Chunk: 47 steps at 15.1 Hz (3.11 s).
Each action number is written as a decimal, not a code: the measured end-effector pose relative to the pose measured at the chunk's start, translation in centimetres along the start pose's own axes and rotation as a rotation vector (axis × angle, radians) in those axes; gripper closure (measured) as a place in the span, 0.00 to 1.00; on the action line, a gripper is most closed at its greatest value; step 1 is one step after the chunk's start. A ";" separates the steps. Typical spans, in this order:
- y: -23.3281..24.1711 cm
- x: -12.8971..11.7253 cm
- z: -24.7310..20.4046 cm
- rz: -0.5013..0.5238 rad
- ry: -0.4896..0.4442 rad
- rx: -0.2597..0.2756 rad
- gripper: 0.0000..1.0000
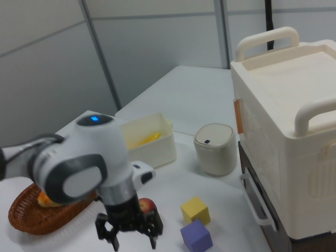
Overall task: Put the bread in the basket
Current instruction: 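Lower the gripper onto the long bread roll and close on it, then lift the bread roll and carry it over the wicker basket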
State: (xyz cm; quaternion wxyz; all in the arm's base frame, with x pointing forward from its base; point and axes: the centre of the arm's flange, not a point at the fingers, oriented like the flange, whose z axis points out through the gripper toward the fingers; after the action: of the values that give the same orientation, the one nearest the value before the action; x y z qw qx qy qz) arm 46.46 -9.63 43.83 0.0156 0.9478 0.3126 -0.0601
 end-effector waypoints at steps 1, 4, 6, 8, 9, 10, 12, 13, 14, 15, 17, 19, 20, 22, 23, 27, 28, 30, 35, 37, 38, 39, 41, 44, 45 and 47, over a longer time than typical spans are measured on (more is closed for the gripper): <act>0.4 0.5 1.4 -0.008 -0.009 0.005 0.00; 1.3 1.6 5.0 -0.054 -0.046 0.015 0.00; 1.5 1.9 6.3 -0.085 -0.059 0.028 0.00; 1.6 2.0 6.7 -0.101 -0.064 0.035 0.00; 1.6 2.0 6.7 -0.111 -0.065 0.036 0.00; 1.6 2.0 6.8 -0.121 -0.065 0.037 0.00; 1.6 2.0 7.0 -0.140 -0.068 0.040 0.00; 1.6 2.0 7.2 -0.151 -0.072 0.041 0.00; 1.5 1.9 7.4 -0.166 -0.080 0.041 0.00; 1.5 1.8 7.6 -0.181 -0.092 0.039 0.00; 1.3 1.5 8.6 -0.212 -0.124 0.036 0.00; 1.3 1.5 9.6 -0.247 -0.149 0.026 0.00; 1.3 1.5 10.2 -0.263 -0.157 0.026 0.00; 1.4 1.7 11.0 -0.284 -0.164 0.031 0.00; 1.4 1.7 11.3 -0.289 -0.168 0.035 0.00; 1.3 1.9 12.2 -0.307 -0.184 0.045 0.00; 1.3 1.9 12.3 -0.309 -0.186 0.047 0.01; 1.3 1.9 12.4 -0.313 -0.187 0.048 0.04; 1.6 2.1 11.8 -0.311 -0.179 0.036 0.57; 1.8 2.6 11.1 -0.273 -0.171 0.019 0.57; 1.6 3.2 10.6 -0.255 -0.166 0.006 0.57; 1.1 4.2 10.0 -0.242 -0.158 -0.010 0.57; -0.2 6.5 8.3 -0.214 -0.153 -0.038 0.56; -2.9 10.2 4.4 -0.178 -0.153 -0.070 0.56; -4.0 11.5 2.9 -0.164 -0.146 -0.079 0.56; -6.7 14.0 0.0 -0.137 -0.120 -0.089 0.56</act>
State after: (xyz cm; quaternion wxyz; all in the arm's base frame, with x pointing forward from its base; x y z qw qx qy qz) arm 53.62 4.04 42.14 0.0724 0.9173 0.3775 -0.1038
